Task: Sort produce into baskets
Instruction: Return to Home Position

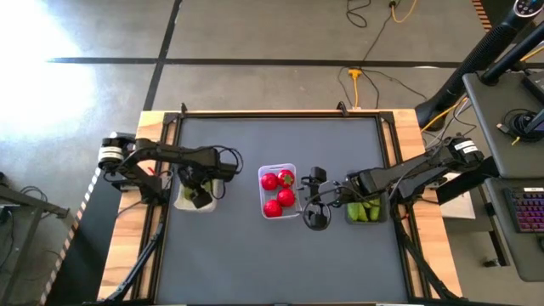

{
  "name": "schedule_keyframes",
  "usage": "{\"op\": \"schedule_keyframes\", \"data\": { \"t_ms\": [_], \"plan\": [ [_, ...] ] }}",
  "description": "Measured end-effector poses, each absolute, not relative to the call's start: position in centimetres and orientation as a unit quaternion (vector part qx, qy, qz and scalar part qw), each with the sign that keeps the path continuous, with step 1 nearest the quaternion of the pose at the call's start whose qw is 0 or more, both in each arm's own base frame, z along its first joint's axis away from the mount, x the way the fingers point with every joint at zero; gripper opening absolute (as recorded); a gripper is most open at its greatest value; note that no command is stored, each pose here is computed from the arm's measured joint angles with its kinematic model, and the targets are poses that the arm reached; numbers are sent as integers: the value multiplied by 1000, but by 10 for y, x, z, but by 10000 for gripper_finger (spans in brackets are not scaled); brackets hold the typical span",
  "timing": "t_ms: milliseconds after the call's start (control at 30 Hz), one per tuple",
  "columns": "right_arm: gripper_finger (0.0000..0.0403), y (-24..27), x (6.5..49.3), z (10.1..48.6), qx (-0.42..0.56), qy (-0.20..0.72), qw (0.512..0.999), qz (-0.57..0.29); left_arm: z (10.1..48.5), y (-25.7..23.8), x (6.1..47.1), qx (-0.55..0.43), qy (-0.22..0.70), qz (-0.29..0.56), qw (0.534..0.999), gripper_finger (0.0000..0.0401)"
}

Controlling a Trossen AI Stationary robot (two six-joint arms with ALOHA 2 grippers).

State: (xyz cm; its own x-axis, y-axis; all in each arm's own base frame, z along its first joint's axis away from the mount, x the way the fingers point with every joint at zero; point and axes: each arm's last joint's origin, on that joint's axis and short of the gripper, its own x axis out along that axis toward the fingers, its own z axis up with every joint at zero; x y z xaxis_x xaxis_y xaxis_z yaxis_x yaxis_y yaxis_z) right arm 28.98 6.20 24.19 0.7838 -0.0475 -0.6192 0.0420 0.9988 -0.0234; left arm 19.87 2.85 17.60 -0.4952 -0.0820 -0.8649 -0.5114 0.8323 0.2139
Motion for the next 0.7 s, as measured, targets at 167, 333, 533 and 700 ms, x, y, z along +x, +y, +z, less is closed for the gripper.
{"op": "schedule_keyframes", "data": {
  "t_ms": [167,333,533,700],
  "plan": [
    [354,62,290,242,-4,328,944,-24,194,31,213,-180,813,219,509,233],
    [354,62,290,242,-4,328,944,-24,215,34,228,-150,792,216,551,233],
    [354,61,287,235,-6,338,941,-25,245,39,247,-89,740,221,629,233],
    [351,60,283,222,-1,339,940,-32,261,38,267,-70,649,195,732,232]
  ]
}}
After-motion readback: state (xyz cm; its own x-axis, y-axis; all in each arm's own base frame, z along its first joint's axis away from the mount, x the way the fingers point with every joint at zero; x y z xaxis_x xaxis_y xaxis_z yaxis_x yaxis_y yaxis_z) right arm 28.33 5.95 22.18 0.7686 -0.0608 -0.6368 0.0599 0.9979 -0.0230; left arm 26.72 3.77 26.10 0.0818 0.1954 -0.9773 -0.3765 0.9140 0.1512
